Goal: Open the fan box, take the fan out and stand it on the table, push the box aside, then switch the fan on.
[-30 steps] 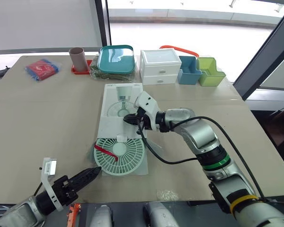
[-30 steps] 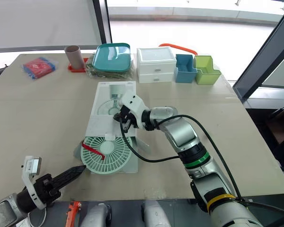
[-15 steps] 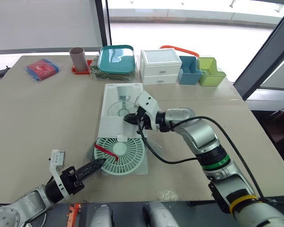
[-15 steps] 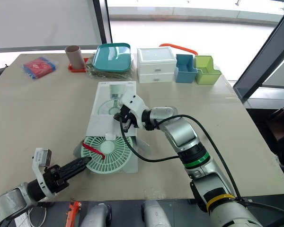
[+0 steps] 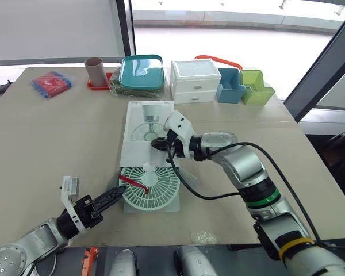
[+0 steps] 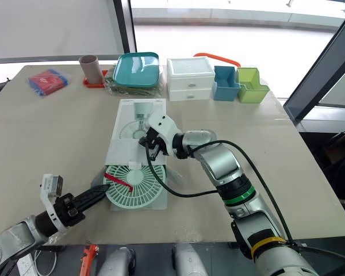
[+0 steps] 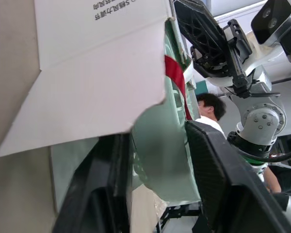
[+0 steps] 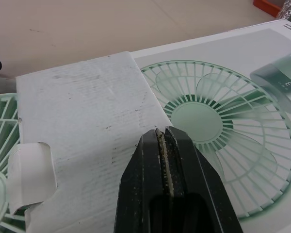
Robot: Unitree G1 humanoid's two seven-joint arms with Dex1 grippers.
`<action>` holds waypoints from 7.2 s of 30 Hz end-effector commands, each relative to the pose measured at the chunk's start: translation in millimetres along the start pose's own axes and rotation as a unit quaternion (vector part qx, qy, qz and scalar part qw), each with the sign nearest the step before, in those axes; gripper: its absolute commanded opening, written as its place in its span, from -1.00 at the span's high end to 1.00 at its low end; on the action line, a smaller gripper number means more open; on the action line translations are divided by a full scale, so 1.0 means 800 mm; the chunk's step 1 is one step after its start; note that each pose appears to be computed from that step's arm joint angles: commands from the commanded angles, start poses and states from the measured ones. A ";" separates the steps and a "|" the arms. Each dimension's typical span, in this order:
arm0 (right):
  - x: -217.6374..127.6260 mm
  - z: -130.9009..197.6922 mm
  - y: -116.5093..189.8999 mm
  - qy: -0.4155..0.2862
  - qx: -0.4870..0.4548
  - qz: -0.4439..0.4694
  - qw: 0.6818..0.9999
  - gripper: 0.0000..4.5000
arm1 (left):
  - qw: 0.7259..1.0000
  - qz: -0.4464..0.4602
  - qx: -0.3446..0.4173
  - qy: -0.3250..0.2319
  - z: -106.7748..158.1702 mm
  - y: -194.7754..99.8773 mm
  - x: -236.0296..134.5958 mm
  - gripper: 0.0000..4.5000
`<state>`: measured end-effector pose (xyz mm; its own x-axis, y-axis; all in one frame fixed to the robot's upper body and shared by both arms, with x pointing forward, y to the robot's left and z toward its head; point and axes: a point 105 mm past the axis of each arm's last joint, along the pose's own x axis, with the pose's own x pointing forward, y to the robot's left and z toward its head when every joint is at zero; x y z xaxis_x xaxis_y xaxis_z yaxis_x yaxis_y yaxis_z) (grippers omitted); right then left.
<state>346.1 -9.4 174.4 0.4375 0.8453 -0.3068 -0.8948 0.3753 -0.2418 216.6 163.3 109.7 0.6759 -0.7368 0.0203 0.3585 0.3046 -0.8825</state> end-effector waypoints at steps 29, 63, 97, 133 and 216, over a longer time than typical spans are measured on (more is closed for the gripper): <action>0.004 -0.008 -0.003 0.009 0.006 -0.017 1.000 1.00 | 0.997 0.059 -0.025 0.040 -0.037 -0.012 -0.047 0.38; 0.001 -0.008 -0.006 0.011 0.003 -0.022 1.000 1.00 | 0.991 0.055 -0.022 0.123 -0.079 0.002 -0.076 0.38; 0.021 0.000 -0.003 -0.006 -0.009 0.005 1.000 1.00 | 0.876 0.056 0.459 0.136 -0.007 -0.009 -0.120 -0.96; 0.022 -0.001 -0.011 -0.007 -0.014 -0.006 1.000 1.00 | 0.246 -0.153 0.957 0.001 0.002 -0.004 -0.055 -0.96; 0.015 0.000 -0.021 -0.002 -0.014 -0.036 0.999 1.00 | 0.216 -0.233 0.933 -0.166 -0.028 -0.100 -0.005 0.14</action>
<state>365.8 -3.0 178.8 0.4946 0.8268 -0.2680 -0.8602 0.4217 -0.2867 175.9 133.1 142.4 0.2202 -0.9690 0.1123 -0.1178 0.0879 0.9891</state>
